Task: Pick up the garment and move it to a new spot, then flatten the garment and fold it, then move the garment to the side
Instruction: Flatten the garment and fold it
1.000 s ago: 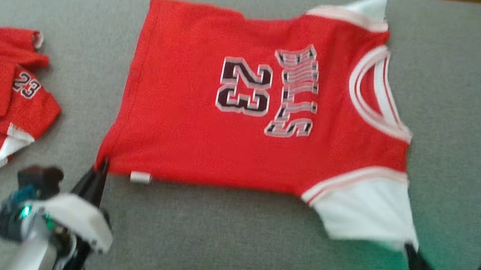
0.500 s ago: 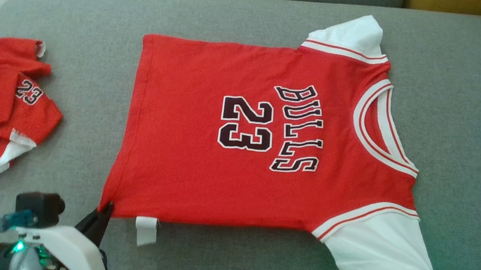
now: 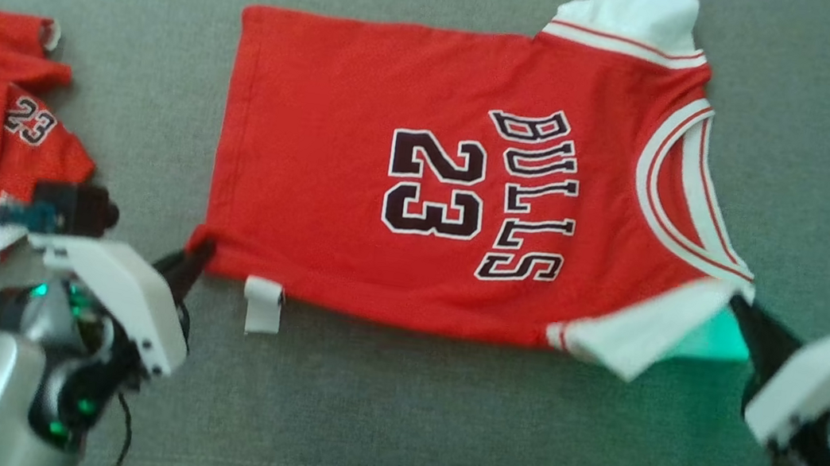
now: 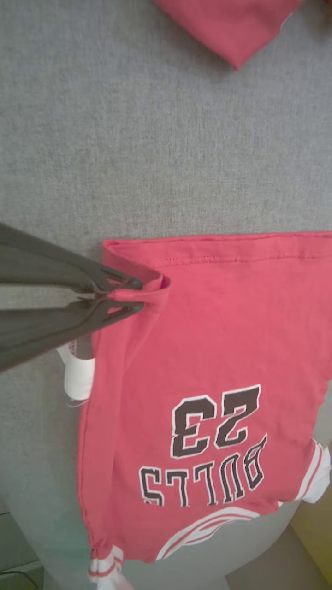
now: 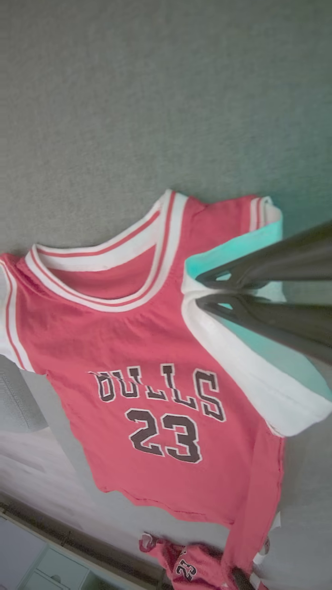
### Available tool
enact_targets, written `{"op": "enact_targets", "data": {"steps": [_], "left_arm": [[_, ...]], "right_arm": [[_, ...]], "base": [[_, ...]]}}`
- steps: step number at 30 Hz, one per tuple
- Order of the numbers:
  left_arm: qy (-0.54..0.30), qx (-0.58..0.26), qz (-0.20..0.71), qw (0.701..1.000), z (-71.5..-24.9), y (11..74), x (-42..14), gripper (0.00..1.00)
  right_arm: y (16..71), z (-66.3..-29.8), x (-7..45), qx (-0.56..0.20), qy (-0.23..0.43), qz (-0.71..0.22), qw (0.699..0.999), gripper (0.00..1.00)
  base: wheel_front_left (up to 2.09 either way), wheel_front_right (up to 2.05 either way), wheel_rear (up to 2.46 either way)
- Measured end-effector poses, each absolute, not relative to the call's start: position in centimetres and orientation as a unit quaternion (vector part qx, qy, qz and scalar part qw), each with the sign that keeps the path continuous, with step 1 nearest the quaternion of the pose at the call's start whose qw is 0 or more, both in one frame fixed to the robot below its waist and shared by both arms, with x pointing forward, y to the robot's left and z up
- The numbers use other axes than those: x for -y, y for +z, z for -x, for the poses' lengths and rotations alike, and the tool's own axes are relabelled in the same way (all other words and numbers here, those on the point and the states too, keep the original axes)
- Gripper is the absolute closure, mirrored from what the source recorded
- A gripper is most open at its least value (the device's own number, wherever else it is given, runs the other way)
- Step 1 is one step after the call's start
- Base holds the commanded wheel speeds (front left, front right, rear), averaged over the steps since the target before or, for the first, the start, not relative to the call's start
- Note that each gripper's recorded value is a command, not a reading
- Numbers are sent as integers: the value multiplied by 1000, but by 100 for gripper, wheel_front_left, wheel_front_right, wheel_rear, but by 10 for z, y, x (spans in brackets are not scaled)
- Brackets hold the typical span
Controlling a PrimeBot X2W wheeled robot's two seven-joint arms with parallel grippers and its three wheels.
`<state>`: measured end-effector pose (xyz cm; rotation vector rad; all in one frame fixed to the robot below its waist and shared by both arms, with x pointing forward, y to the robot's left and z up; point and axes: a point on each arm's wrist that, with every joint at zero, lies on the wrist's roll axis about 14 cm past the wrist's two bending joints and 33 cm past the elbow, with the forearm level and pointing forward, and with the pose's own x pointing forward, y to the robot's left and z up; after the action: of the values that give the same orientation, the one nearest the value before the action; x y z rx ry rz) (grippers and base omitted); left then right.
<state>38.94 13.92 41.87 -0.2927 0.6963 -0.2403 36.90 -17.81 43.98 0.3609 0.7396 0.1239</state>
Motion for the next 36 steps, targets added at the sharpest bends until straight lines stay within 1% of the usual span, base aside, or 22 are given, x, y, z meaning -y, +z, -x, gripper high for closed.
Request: {"op": "enact_targets", "data": {"steps": [5,10,11,12,13,14,15,17,18,21,25,28,32,36], "left_arm": [[-115,-370,161,908,-408,404,-142,100],[-118,-386,182,897,-423,393,-139,100],[-116,-387,186,896,-425,391,-139,76],[-115,-387,185,896,-427,388,-139,45],[-115,-388,184,896,-428,386,-140,1],[-111,-381,180,900,-431,385,-142,0],[-106,-371,173,906,-435,385,-145,0],[-98,-354,170,914,-440,385,-148,0],[-93,-327,168,925,-447,389,-148,0],[-86,-277,160,944,-454,399,-147,0],[-72,-191,130,970,-465,421,-152,0],[-64,-119,109,985,-469,444,-154,0],[-65,-55,89,992,-456,461,-149,0],[-62,-40,81,994,-439,463,-148,0]], "right_arm": [[434,-407,174,-354,69,-176,916,100],[424,-433,171,-344,72,-185,918,100],[424,-438,169,-336,72,-188,920,100],[422,-442,167,-332,75,-189,921,100],[420,-445,166,-330,79,-182,923,75],[422,-449,165,-318,83,-174,928,16],[423,-454,163,-307,85,-172,932,0],[425,-459,162,-284,88,-165,940,0],[426,-463,162,-258,86,-166,948,0],[435,-468,163,-207,80,-167,961,0],[458,-472,171,-124,75,-129,981,0],[475,-467,174,-74,73,-100,990,0],[481,-450,177,-59,71,-68,993,0],[481,-433,178,-61,68,-56,994,0]], "base": [[0,0,0],[0,0,0],[0,0,0],[0,0,0],[0,0,0],[0,0,0],[0,0,0],[0,0,0],[0,0,0],[0,0,0],[0,0,0],[0,0,0],[0,0,0],[0,0,0]]}}
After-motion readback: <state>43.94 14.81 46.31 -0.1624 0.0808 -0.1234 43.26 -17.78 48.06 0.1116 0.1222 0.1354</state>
